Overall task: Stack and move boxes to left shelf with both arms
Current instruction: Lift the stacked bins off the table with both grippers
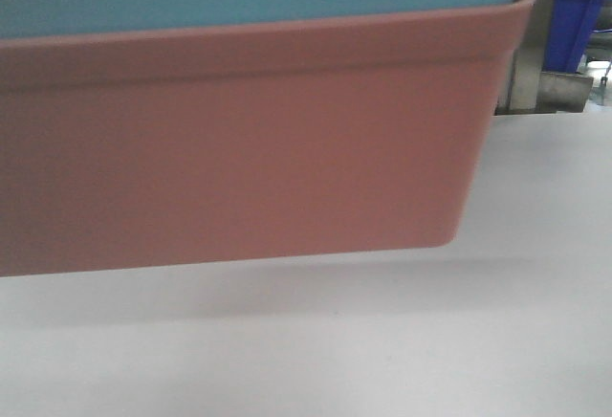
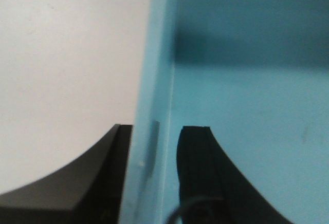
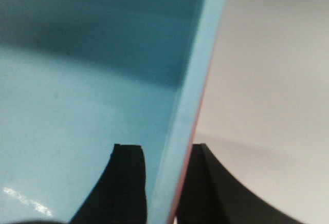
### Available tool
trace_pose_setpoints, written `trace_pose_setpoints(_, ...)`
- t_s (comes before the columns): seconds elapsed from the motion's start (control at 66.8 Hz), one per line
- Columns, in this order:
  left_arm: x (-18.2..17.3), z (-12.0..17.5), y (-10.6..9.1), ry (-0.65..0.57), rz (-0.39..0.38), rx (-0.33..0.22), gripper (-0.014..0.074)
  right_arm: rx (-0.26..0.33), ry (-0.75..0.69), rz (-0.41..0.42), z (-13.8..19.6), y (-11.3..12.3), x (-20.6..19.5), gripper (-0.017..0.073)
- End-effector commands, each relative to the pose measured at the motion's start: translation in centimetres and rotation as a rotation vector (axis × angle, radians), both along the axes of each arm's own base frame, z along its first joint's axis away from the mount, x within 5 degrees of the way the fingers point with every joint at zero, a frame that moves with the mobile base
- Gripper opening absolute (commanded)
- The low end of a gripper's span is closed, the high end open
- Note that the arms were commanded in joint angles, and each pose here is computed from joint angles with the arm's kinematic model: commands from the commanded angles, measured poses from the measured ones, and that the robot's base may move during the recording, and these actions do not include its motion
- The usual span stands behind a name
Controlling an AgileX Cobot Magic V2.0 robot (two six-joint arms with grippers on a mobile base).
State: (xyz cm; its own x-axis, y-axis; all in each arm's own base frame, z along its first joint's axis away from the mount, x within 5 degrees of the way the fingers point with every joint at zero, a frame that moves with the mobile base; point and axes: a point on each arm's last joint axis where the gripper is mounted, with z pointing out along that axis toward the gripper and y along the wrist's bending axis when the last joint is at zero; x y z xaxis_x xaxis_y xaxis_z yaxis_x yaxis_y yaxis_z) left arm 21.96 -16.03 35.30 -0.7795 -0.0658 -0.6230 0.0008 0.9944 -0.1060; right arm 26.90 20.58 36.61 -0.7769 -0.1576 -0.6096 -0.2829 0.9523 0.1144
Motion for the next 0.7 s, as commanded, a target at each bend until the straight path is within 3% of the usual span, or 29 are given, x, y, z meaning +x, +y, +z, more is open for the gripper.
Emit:
trace_pose_setpoints(0.0, -1.5, 3.2, -1.0, -0.154, -0.108, -0.100, -0.0008, 0.060, -0.180, 0.003, 2.5, 0.4, -0.3, 0.0056)
trace_pose_setpoints(0.18, -2.0, 3.4, -2.0, -0.173, -0.139, -0.148, -0.0008, 0.062, -0.170, 0.024, 1.4, 2.2, -1.9, 0.0056)
trace_pose_setpoints(0.419, -1.7, 2.8, -2.5, -0.150, -0.139, -0.141, -0.0008, 0.078, -0.185, 0.060, 1.2, 4.2, -3.8, 0.0056)
trace_pose_setpoints(0.689, -0.9, 1.5, -3.9, -0.113, -0.156, -0.163, -0.0008, 0.083, -0.180, 0.073, 1.0, 4.7, -4.1, 0.0056)
